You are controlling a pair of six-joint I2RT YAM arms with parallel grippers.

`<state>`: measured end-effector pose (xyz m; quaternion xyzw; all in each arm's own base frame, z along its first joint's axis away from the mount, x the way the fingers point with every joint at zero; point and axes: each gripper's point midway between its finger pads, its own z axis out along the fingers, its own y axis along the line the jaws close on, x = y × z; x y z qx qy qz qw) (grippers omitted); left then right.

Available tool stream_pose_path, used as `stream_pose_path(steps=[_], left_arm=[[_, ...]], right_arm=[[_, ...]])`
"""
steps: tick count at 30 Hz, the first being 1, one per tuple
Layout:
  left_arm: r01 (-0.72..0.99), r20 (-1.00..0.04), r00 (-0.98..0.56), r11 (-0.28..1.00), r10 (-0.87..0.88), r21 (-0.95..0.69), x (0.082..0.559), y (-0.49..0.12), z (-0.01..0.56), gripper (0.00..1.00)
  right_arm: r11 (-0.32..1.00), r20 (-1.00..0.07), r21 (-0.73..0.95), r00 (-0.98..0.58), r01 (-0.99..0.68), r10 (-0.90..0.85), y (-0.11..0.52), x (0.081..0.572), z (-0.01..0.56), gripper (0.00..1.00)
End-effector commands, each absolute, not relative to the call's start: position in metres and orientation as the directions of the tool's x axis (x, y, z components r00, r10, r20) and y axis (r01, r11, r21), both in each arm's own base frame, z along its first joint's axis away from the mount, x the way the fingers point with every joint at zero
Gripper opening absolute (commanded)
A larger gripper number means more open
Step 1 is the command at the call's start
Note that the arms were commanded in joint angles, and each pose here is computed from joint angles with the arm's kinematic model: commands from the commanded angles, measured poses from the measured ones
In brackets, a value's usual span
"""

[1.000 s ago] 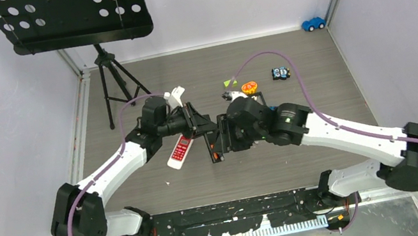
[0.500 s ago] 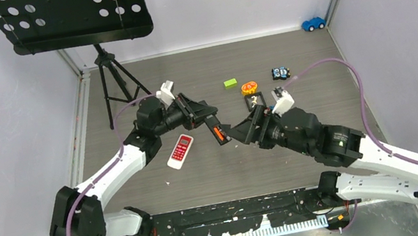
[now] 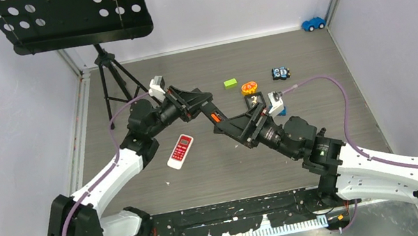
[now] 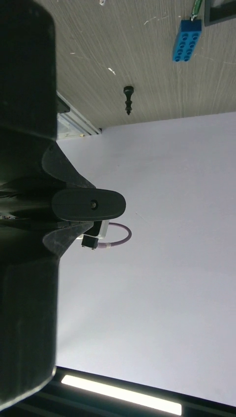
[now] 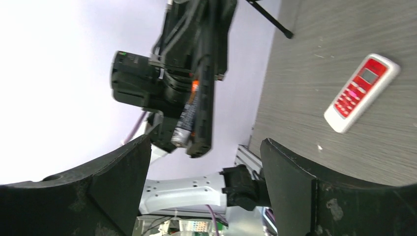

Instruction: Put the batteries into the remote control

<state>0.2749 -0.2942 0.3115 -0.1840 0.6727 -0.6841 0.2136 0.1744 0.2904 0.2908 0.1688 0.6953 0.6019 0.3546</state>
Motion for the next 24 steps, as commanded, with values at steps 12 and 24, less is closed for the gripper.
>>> stream_pose_path(steps=[12, 24], left_arm=[[0.084, -0.004, -0.836, -0.12, -0.548, -0.989, 0.268, -0.288, 0.336, 0.0], [0.06, 0.026, -0.844, -0.143, -0.536, -0.988, 0.265, -0.287, 0.332, 0.0]], right_arm=[[0.004, -0.179, 0.965, -0.648, -0.262, 0.74, 0.285, 0.179, 0.35, 0.85], [0.047, -0.163, 0.98, -0.636, -0.194, 0.754, 0.287, 0.188, 0.338, 0.59]])
